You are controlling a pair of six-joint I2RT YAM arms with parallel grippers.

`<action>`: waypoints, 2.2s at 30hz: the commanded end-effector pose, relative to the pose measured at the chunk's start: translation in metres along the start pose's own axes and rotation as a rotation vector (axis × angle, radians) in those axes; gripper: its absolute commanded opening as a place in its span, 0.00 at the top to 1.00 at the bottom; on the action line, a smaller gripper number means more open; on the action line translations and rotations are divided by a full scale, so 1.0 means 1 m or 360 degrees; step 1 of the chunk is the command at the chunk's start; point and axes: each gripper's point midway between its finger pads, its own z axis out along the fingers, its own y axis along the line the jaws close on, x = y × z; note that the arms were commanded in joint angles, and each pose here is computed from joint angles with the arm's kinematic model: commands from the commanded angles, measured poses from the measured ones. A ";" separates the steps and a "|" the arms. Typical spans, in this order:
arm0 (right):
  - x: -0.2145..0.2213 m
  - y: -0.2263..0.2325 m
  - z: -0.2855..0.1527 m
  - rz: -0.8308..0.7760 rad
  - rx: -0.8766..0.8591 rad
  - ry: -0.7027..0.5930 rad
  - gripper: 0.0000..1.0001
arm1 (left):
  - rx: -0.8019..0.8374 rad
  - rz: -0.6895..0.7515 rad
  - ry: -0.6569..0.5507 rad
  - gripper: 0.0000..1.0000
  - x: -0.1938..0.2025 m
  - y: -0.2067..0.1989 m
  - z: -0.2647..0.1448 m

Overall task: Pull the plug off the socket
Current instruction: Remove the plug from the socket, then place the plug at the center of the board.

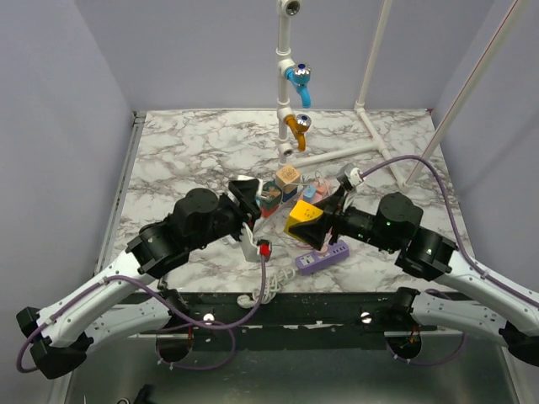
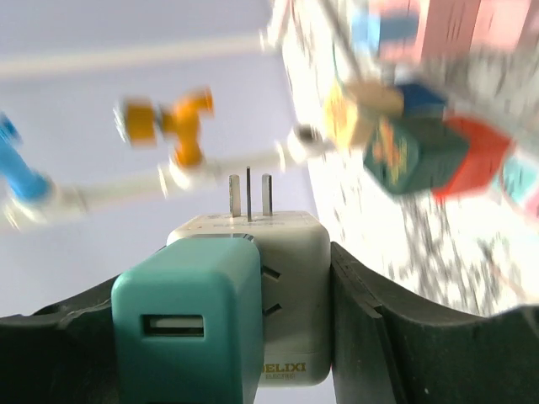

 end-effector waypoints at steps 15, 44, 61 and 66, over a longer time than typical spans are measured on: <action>-0.006 -0.081 -0.040 0.0112 0.0830 -0.0048 0.99 | -0.0092 -0.0027 0.0258 1.00 0.037 0.002 -0.045; 0.142 -0.325 -0.147 0.1083 0.2361 0.0128 0.99 | -0.0031 -0.0014 -0.0081 1.00 -0.003 -0.017 -0.057; 0.199 -0.309 -0.170 0.1205 0.2486 0.0242 0.28 | -0.0054 0.0025 -0.0300 1.00 -0.028 -0.013 -0.052; 0.154 -0.301 -0.162 0.1114 0.2328 0.0125 0.12 | -0.0128 0.0026 -0.0352 1.00 -0.034 -0.006 -0.054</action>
